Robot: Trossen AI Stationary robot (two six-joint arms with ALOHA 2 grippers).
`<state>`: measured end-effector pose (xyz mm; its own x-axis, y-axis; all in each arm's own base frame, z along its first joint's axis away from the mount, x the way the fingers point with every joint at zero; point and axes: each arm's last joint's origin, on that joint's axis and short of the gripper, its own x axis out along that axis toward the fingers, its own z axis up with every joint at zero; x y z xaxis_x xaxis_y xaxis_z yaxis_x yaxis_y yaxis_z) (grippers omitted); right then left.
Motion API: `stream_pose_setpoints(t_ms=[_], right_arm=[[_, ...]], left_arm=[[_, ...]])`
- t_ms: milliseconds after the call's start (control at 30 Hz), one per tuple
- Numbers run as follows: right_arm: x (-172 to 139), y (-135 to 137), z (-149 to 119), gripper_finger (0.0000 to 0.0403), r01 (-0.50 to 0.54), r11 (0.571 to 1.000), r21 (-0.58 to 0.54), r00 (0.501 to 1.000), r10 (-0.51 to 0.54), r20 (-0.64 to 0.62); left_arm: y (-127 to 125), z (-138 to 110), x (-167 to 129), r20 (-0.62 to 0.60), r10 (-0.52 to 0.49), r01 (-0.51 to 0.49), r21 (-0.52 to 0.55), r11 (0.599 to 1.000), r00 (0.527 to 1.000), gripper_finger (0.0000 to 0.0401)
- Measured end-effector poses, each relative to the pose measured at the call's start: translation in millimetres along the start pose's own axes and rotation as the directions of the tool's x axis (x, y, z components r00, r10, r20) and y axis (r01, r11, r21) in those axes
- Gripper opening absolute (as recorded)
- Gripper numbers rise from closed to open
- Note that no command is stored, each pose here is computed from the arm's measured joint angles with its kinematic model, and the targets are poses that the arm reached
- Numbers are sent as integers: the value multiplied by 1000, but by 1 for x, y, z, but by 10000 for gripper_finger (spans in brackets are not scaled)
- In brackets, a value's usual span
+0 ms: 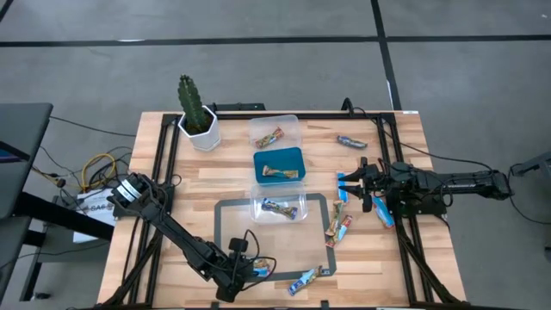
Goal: Pick and place Granola Bars by type
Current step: Put the red granola bar into the top transparent bin
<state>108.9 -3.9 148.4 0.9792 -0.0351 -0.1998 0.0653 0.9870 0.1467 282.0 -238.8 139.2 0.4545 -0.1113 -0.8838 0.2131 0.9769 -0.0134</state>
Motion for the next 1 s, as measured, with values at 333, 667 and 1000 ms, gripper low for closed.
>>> stream_pose_setpoints(t_ms=[333, 667, 1000], right_arm=[[0, 0, 0, 133, 0, 1000, 0, 1000, 0, 0], [0, 0, 0, 133, 0, 1000, 0, 1000, 0, 0], [0, 0, 0, 133, 0, 1000, 0, 1000, 0, 0]], left_arm=[[-2, 3, 0, 32, -20, 21, -8, 1000, 999, 48], [-7, 24, -22, 219, -109, 117, -23, 993, 970, 46], [24, 57, -83, 484, 0, 21, -38, 999, 875, 46]])
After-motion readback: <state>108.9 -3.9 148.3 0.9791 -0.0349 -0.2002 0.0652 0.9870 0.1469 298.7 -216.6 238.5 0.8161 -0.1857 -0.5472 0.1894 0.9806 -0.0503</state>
